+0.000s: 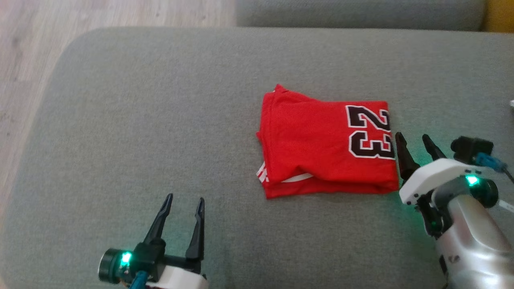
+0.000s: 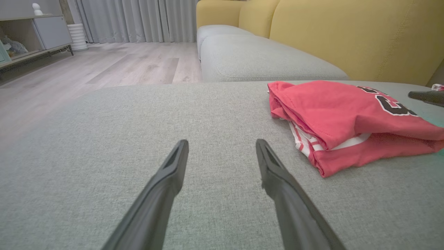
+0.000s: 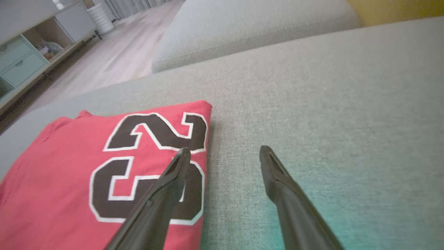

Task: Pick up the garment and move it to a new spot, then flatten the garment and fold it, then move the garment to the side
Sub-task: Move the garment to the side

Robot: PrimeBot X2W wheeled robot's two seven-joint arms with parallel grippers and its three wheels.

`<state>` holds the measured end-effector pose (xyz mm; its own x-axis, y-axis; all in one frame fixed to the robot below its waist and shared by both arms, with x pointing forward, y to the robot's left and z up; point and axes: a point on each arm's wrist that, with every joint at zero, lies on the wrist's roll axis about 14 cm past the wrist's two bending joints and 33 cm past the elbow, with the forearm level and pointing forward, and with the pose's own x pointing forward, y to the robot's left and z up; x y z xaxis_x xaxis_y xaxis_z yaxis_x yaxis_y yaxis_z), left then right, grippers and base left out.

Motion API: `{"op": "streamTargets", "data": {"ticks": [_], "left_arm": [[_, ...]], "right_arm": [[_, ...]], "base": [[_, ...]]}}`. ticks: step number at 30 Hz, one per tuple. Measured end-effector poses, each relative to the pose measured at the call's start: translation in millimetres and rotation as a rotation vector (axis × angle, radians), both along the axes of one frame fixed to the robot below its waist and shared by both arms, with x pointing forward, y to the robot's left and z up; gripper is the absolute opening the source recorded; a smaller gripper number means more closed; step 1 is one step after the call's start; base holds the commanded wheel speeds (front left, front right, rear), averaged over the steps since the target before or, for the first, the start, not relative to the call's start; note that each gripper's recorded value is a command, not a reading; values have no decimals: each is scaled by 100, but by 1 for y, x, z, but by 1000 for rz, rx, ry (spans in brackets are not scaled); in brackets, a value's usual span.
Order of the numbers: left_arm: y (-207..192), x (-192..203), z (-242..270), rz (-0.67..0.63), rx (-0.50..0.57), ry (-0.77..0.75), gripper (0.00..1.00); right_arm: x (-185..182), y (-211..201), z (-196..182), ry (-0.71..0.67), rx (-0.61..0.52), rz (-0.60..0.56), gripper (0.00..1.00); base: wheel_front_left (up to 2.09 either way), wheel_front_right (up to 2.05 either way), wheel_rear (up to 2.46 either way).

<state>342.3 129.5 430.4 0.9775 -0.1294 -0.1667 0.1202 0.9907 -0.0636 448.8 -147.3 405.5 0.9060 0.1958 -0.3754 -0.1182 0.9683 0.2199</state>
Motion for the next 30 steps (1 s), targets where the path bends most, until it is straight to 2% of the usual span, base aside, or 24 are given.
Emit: {"op": "streamTargets", "data": {"ticks": [3, 4, 5, 6, 7, 8, 12, 16, 28, 30], "left_arm": [[0, 3, -3, 2, 0, 11, 100], [1, 3, -5, 7, 3, 15, 100], [2, 3, -6, 12, 5, 19, 100], [3, 4, -7, 17, 4, 23, 100], [5, 4, -7, 24, 4, 24, 100], [6, 4, -8, 31, 2, 26, 100], [3, 5, -8, 27, 4, 27, 100], [-6, 9, -7, -4, -1, 22, 100], [-34, 28, -11, -100, -12, 24, 100], [-36, 29, -12, -104, -14, 26, 100]], "right_arm": [[1, 13, -22, 103, 14, 39, 100], [-2, 20, -29, 134, 17, 60, 95], [-5, 26, -35, 153, 16, 79, 72], [-6, 31, -38, 162, 14, 96, 39], [-5, 34, -39, 162, 14, 106, 11], [-4, 36, -39, 158, 20, 109, 0], [-6, 35, -37, 122, 14, 110, 0], [-5, 10, -31, 82, -27, 75, 0], [36, -113, 23, -52, -257, -73, 0], [38, -123, 28, -58, -280, -83, 0]], "base": [[0, 0, 0], [0, 0, 0], [0, 0, 0], [0, 0, 0], [0, 0, 0], [0, 0, 0], [0, 0, 0], [0, 0, 0], [0, 0, 0], [0, 0, 0]]}}
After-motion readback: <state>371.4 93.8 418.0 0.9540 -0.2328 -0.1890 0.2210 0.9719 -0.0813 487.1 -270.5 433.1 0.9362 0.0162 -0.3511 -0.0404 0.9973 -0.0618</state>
